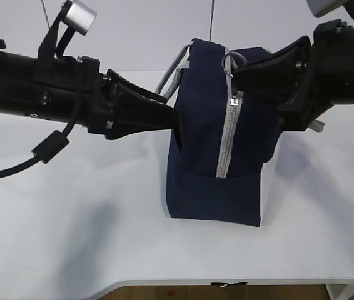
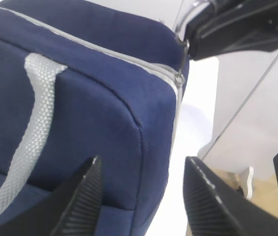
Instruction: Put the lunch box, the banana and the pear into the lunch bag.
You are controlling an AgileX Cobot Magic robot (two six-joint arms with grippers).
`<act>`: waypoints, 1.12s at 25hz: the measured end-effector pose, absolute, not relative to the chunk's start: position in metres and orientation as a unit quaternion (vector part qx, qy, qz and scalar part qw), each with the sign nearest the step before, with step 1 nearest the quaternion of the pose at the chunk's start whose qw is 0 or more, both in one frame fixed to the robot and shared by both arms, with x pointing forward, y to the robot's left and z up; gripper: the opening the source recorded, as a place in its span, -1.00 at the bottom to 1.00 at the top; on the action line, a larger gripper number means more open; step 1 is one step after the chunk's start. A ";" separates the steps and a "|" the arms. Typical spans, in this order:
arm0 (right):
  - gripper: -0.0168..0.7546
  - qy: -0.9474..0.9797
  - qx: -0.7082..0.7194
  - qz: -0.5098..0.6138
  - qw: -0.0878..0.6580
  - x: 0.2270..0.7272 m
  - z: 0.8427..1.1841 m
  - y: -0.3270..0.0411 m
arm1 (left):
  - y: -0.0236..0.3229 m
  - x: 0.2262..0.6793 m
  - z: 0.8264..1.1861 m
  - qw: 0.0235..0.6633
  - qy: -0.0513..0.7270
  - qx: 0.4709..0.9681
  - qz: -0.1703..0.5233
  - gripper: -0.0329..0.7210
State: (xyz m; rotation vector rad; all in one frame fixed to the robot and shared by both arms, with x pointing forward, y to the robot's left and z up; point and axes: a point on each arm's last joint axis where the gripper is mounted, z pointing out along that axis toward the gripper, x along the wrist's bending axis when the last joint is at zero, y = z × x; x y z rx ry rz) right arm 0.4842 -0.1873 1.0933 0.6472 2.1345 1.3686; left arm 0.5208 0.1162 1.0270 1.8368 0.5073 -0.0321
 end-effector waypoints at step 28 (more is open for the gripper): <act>-0.94 0.790 0.234 0.508 0.252 0.483 1.093 -0.186 | 0.120 0.507 1.007 0.605 0.220 0.765 -0.014 0.00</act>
